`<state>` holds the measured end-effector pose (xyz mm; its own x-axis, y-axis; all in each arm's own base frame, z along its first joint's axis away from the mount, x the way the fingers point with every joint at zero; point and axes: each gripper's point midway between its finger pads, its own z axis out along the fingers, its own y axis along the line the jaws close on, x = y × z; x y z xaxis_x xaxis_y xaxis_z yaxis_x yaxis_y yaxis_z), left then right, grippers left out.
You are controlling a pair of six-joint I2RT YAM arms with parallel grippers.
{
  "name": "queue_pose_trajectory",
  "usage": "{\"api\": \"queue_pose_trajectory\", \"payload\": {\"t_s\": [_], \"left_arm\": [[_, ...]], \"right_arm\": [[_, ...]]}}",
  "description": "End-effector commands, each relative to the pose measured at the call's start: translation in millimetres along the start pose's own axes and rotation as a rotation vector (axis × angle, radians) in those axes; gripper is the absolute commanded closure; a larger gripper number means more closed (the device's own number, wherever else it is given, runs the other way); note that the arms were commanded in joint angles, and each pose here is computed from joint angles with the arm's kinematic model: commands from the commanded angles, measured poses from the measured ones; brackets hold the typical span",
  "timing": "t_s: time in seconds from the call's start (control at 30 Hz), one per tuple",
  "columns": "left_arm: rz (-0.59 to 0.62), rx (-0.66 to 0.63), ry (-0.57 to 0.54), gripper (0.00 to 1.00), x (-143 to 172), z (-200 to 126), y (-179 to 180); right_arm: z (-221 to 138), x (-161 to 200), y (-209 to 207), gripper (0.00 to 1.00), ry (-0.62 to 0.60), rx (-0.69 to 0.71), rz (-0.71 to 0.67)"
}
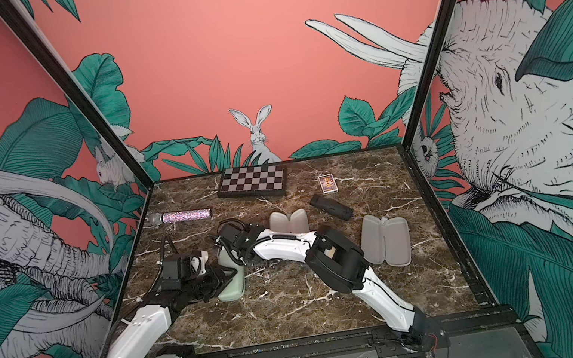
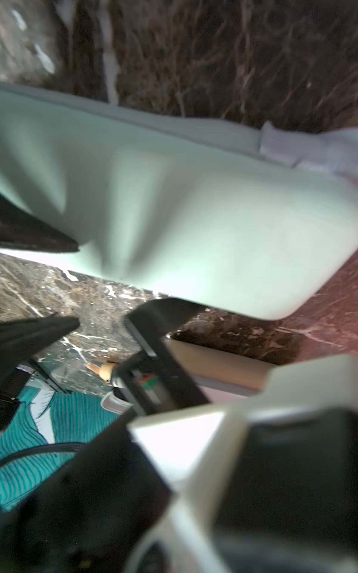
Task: Put umbrellas into zippered umbrella sleeves
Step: Adjust the umbrella sleeve at the center of the board.
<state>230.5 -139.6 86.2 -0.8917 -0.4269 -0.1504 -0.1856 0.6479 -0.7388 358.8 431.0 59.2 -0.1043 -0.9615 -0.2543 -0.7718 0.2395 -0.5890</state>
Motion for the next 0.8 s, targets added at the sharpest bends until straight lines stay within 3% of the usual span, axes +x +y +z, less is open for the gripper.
{"api": "queue_pose_trajectory", "payload": {"t_s": [0.0, 0.17, 0.27, 0.33, 0.5, 0.6, 0.67, 0.77], "left_arm": [[0.092, -0.023, 0.005, 0.56, -9, -19, -18], [0.153, -0.122, -0.088, 0.47, -50, -44, -22], [0.149, -0.315, -0.160, 0.41, -58, -67, 10], [0.130, -0.348, -0.200, 0.38, -56, -72, 23], [0.009, -0.168, -0.149, 0.40, -39, -35, 30], [-0.022, -0.122, -0.121, 0.45, -29, -18, 39], [-0.043, -0.120, -0.100, 0.46, -21, -10, 48], [-0.069, -0.093, -0.099, 0.54, -18, -3, 51]], "right_arm": [[-27, 1, -18, 0.00, 0.010, 0.023, 0.030], [-78, 6, -16, 0.00, -0.045, -0.103, 0.310], [-108, 1, 0, 0.03, -0.091, -0.277, 0.549], [-121, -3, 18, 0.06, -0.086, -0.409, 0.718], [-137, -39, 64, 0.07, -0.113, -0.759, 1.123], [-129, -58, 68, 0.03, -0.118, -0.779, 1.217], [-108, -54, 76, 0.01, -0.046, -0.762, 1.265], [-83, -57, 80, 0.01, -0.038, -0.805, 1.341]]}}
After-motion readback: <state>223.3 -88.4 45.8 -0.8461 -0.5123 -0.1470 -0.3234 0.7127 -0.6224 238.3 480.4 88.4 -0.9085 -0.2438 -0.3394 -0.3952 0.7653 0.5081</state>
